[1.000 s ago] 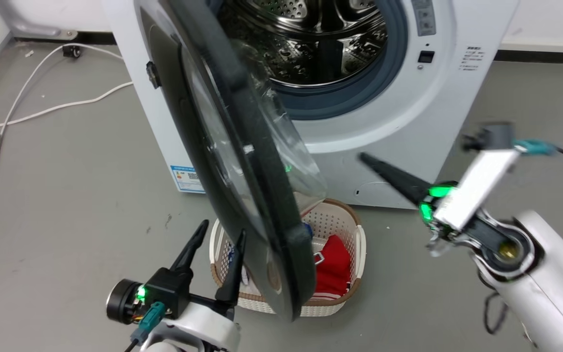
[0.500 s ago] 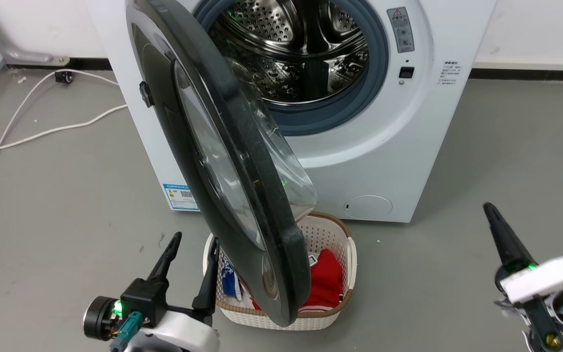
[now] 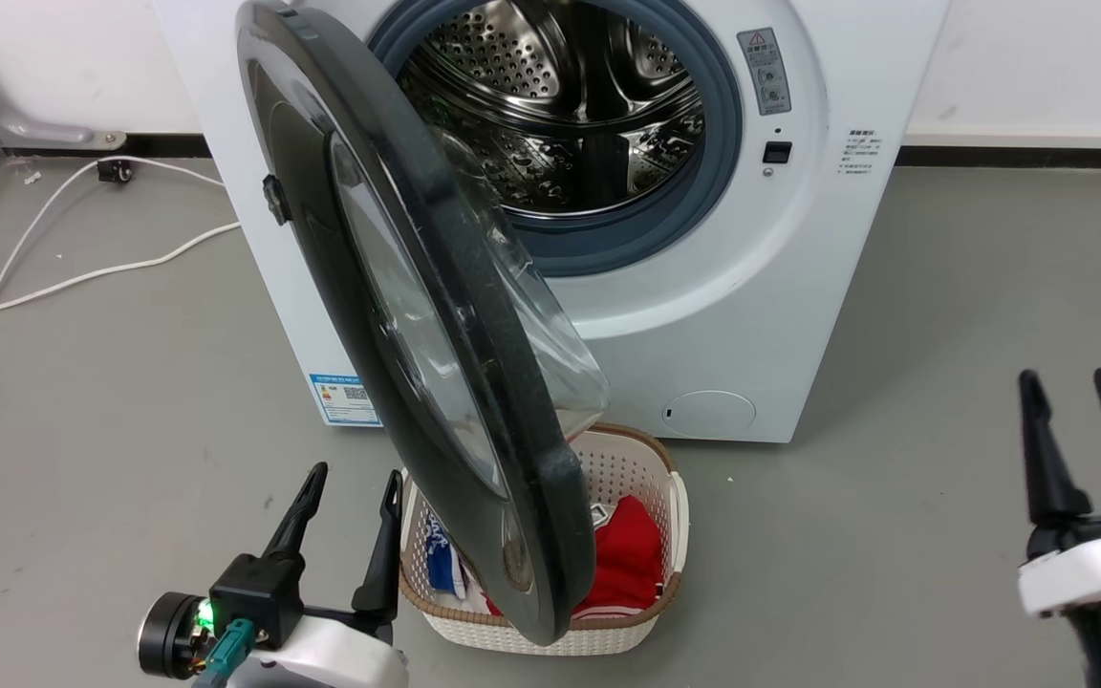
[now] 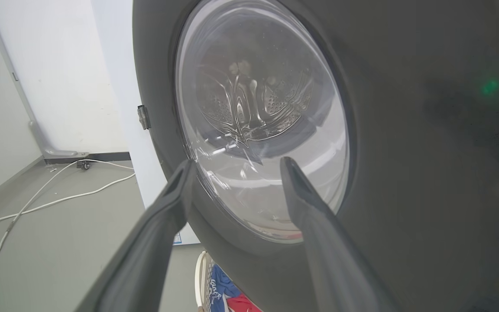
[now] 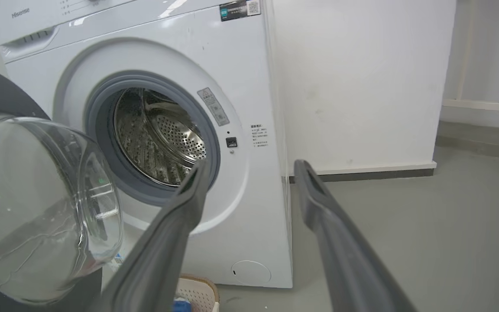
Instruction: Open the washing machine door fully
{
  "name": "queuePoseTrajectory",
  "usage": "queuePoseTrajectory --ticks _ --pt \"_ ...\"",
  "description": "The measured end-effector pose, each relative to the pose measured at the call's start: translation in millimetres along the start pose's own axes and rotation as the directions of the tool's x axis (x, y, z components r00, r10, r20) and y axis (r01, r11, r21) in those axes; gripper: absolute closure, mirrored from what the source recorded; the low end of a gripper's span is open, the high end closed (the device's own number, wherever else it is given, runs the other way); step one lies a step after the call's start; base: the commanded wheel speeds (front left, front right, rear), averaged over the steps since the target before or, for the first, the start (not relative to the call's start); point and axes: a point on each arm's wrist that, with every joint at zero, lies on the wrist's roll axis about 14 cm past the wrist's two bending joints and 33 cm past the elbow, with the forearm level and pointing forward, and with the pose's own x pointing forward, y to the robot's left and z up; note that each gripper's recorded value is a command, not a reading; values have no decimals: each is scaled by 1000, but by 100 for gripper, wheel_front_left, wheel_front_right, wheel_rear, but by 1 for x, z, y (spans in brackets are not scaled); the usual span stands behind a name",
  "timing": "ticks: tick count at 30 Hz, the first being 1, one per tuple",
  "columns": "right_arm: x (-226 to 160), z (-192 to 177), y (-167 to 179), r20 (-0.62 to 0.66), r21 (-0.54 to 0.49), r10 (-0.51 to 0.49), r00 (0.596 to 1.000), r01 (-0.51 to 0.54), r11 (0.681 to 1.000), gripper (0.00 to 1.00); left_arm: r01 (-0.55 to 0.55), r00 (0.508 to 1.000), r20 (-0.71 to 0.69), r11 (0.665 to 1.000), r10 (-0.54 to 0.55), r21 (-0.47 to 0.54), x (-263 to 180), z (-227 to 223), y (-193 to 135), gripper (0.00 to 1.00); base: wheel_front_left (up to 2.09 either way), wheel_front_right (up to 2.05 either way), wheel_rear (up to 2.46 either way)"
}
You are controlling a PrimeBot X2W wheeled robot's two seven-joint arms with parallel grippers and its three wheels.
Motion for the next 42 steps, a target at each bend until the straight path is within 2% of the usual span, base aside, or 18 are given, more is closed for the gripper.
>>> queuePoseTrajectory --ticks 3,7,15,28,29,30,31,32,33,42 --pt "-8 3 17 -7 -70 3 1000 -4 998 0 -5 1000 -4 1000 5 5 0 -1 2 0 0 0 0" --pt "-26 -15 32 -81 -105 -12 997 3 995 0 -4 1000 -14 1000 4 16 1 -4 3 0 0 0 0" --pt "-51 -40 44 -173 -119 -18 985 -3 993 0 4 1000 -30 1000 -4 27 1 -9 4 0 0 0 0" --pt "-53 -39 49 -169 -120 -10 986 -11 993 0 9 998 -56 1000 -8 19 3 -17 3 0 0 0 0" --pt "-52 -39 49 -168 -120 -9 986 -12 993 0 8 998 -56 1000 -7 19 3 -17 3 14 0 0 0" --pt "-52 -39 50 -167 -118 -8 986 -12 993 0 9 998 -56 1000 -8 20 3 -17 4 51 0 0 0" --pt "-52 -38 50 -166 -117 -7 986 -13 993 0 9 998 -56 1000 -8 20 3 -17 3 77 0 0 0" --pt "-52 -38 50 -164 -117 -6 986 -14 993 0 9 998 -55 1000 -8 19 3 -17 4 97 0 0 0" --pt "-52 -38 51 -164 -116 -4 986 -15 993 0 8 998 -55 1000 -7 18 4 -16 4 100 0 0 0" --pt "-51 -35 52 -149 -130 -1 989 -19 991 0 -1 1000 -4 1000 1 10 16 3 7 100 0 0 0"
